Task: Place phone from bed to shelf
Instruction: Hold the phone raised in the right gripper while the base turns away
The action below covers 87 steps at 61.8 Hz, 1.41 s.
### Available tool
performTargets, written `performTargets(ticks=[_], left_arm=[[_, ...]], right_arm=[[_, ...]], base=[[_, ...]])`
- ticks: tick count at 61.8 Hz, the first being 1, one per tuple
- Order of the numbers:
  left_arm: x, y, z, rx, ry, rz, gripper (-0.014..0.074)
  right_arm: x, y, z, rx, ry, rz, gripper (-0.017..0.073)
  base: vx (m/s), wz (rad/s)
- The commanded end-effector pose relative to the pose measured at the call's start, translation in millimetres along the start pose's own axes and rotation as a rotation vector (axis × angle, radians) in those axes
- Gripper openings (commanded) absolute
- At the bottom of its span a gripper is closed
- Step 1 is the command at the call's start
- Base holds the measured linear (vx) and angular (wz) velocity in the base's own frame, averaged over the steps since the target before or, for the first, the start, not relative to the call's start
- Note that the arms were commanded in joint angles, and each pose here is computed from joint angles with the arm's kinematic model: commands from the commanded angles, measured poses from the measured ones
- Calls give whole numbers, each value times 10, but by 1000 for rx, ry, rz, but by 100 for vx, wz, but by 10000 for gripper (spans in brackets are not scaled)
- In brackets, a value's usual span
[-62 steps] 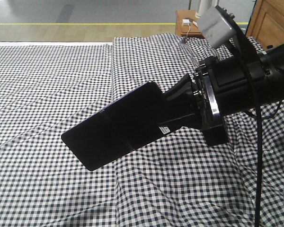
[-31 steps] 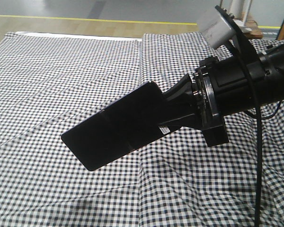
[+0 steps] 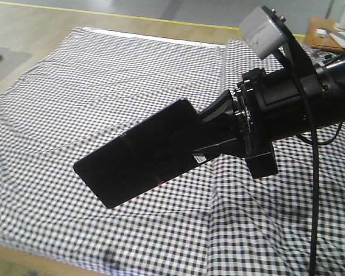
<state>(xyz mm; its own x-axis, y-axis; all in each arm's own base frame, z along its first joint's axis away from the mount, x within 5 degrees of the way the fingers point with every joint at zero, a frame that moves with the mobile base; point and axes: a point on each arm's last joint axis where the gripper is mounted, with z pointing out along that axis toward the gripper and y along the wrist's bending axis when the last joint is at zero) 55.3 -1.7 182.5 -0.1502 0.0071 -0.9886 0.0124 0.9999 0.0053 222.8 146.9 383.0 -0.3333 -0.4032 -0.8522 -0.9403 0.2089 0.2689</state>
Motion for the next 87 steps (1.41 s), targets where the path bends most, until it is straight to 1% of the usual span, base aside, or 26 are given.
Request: performTargets(ticks=[1,87], left_arm=[[-62,6,-5,-5,-72,-9,1],[-62,6,-5,-5,-72,-9,1]], right_arm=[[-138,192,-101,-75,-75,-27,-4],[-138,192,-101,-75,-75,-27,-4]], base=[[-10,41],[-10,40]])
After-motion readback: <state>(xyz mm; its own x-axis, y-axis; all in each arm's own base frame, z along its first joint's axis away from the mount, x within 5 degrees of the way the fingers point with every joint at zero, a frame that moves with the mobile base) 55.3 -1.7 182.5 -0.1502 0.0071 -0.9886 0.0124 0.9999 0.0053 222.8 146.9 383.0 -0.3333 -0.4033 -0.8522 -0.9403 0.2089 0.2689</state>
